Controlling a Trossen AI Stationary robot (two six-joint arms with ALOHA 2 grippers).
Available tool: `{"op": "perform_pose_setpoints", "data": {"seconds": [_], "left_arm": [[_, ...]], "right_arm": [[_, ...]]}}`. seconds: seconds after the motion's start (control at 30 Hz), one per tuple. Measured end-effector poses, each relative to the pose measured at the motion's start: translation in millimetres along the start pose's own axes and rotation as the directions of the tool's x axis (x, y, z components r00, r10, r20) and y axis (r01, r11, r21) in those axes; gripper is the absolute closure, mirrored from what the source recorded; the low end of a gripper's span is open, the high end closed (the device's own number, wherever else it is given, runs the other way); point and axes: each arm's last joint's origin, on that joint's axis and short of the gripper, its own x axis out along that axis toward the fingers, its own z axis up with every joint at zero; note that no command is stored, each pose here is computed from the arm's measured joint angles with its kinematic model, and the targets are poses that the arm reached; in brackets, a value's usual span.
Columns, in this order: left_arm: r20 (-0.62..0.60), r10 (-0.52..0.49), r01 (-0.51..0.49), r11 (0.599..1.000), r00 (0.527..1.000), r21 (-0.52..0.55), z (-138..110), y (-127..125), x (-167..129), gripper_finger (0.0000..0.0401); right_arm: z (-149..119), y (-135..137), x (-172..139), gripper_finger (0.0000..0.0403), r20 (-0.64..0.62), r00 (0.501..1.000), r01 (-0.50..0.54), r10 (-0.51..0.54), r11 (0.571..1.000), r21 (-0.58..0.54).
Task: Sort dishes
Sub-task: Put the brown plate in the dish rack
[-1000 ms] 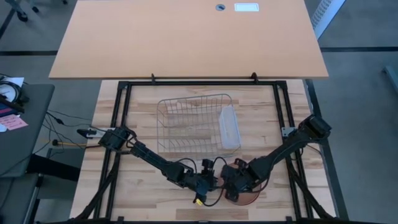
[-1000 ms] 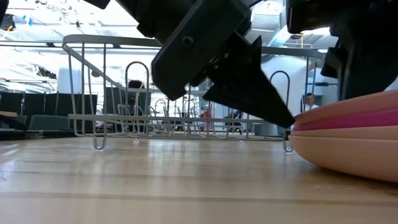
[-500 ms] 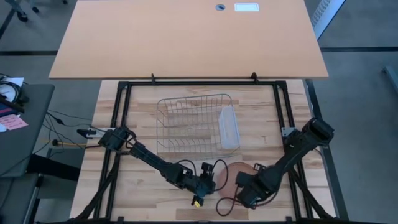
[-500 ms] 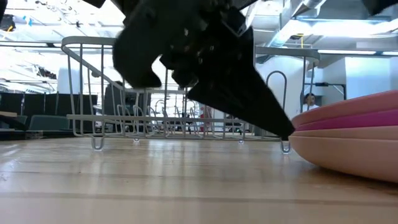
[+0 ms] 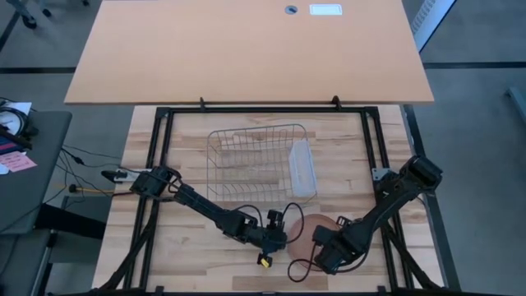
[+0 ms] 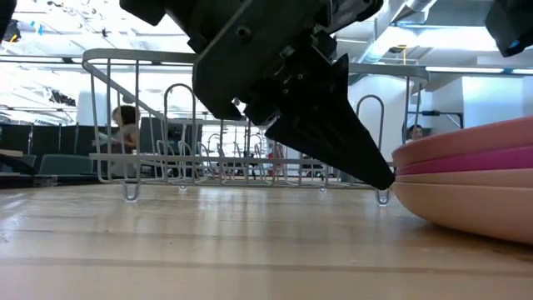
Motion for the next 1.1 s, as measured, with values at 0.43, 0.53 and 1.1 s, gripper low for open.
{"op": "perform_pose_setpoints", "data": {"seconds": [0.43,0.53,1.1], "left_arm": [[0.030,-0.040,0.040,0.999,0.999,-0.017,3.1,8.0,2.7,0.0354],[0.033,-0.040,0.040,0.999,0.999,-0.018,3.3,8.0,2.8,0.0354],[0.035,-0.033,0.034,0.999,0.999,-0.019,3.4,8.5,3.1,0.0354]], "right_arm": [[5.7,2.2,0.8,0.0401,0.037,0.999,-0.034,0.035,0.999,-0.030],[8.0,2.1,0.8,0.0401,0.050,0.998,-0.037,0.038,0.999,-0.028],[22.9,6.4,-0.1,0.0402,0.120,0.986,-0.107,0.115,0.992,-0.070]]}}
